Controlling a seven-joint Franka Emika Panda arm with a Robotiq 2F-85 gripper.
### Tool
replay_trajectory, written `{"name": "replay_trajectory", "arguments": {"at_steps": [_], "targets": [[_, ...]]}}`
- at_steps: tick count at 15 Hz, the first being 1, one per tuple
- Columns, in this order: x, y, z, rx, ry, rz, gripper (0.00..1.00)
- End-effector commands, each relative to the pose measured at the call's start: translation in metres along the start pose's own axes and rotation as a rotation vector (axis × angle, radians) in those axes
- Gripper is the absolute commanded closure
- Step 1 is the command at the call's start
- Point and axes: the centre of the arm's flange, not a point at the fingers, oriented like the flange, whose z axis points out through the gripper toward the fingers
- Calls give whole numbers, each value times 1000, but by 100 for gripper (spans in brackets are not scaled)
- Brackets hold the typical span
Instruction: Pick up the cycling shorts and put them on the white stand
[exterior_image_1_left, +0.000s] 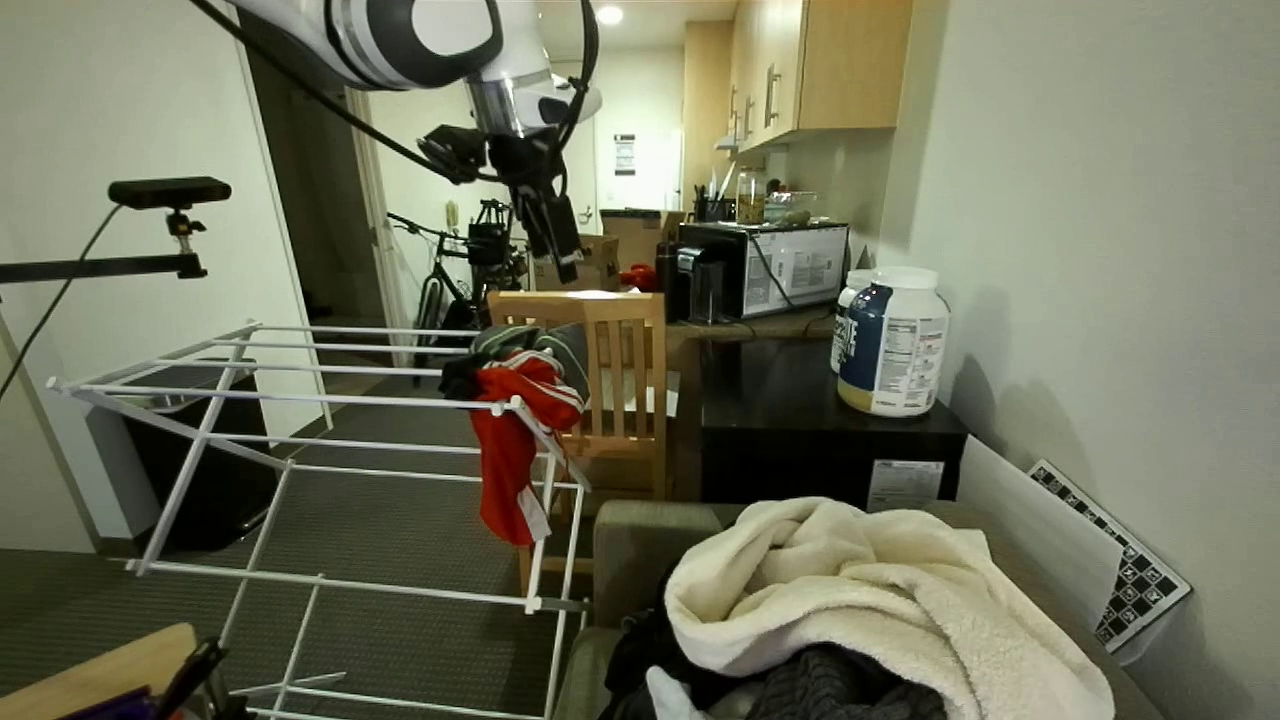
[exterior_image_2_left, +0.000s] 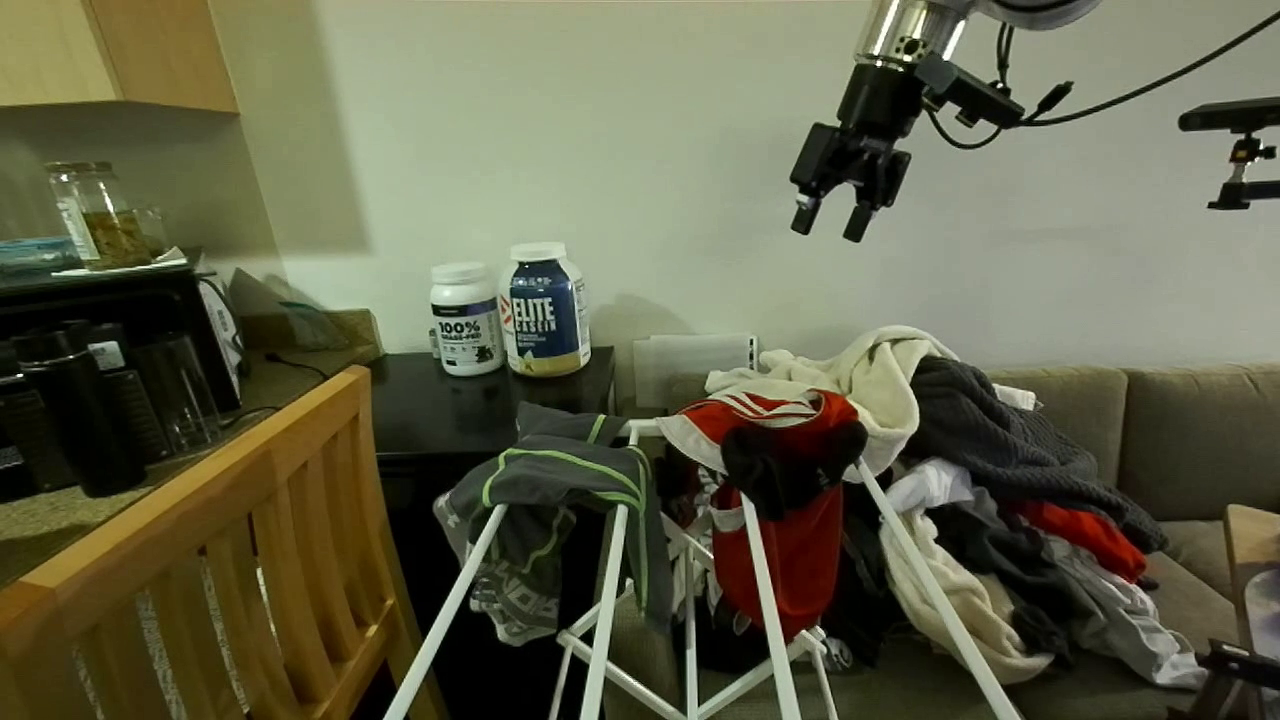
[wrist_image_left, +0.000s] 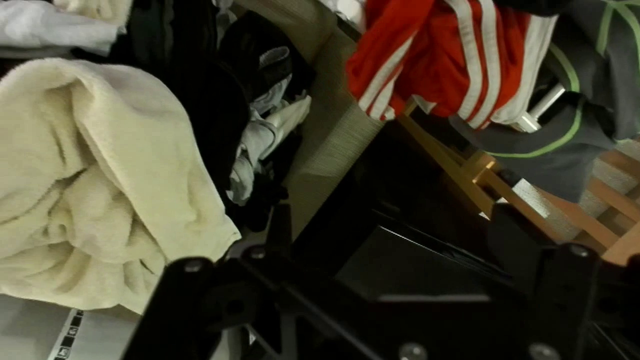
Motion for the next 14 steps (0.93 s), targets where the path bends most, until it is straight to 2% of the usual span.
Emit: {"name": "replay_trajectory", "arguments": {"at_steps": [1,4,8,11,14], "targets": [[-35,41,0,-74,-83,-52,0],[-59,65,8,-95,-206,-160,0],[-80,86,9,-87,-307,-348,0],[-86,94,8,-81,-341,-456,0],[-92,99,13,-115,-344,-456,0]]}}
